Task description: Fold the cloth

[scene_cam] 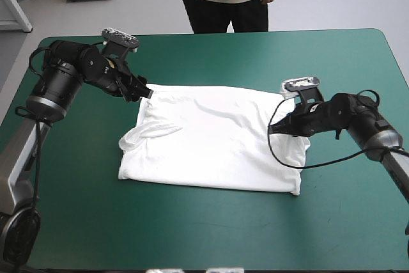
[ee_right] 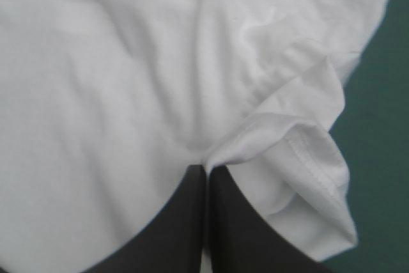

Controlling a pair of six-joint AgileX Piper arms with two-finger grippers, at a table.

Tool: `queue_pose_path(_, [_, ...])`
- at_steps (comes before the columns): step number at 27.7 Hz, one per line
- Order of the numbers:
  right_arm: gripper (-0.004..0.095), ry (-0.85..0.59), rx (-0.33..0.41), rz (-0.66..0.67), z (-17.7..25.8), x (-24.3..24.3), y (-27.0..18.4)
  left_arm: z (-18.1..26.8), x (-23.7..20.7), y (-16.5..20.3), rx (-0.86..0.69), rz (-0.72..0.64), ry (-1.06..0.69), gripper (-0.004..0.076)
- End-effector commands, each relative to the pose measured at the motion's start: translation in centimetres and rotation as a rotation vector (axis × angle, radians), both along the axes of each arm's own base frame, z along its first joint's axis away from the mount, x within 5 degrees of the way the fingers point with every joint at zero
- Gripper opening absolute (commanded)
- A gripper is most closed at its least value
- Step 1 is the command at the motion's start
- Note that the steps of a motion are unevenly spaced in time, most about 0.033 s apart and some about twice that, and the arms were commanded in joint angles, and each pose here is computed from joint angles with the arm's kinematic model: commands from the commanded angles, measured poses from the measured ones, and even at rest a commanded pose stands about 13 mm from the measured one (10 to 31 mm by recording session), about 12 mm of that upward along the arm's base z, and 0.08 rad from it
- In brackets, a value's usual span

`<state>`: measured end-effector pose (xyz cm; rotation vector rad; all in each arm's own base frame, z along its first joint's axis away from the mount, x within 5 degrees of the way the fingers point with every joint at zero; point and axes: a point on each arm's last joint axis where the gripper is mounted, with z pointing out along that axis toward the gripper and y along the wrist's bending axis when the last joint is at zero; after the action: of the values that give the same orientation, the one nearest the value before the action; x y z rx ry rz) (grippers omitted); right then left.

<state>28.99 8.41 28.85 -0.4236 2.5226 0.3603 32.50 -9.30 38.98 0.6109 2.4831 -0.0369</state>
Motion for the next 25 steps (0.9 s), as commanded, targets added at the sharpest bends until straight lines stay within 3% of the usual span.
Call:
queue_pose_path(1, [-0.0013,-0.059,0.049,0.035,1.1,0.1,2.1,2.7,-1.1,0.3,-0.044,0.015,-0.098,0.051])
queue_pose_path(10, [0.0008,0.042,0.114,0.134,-2.3,0.8,5.9,2.6,-1.3,0.3,-0.041,0.022,-0.071,0.051])
queue_pose_path(19, [0.0309,0.092,0.102,0.148,-4.0,1.4,6.3,2.4,-1.5,0.1,-0.069,0.015,-0.046,0.051])
queue_pose_path(24, [0.0334,0.006,0.07,0.16,-1.5,0.6,5.6,2.3,-1.7,0.0,-0.075,0.005,-0.014,0.051])
queue_pose_path(25, [0.0334,-0.064,0.036,0.152,1.2,-0.3,4.8,2.2,-1.9,0.1,-0.057,0.007,0.009,0.051])
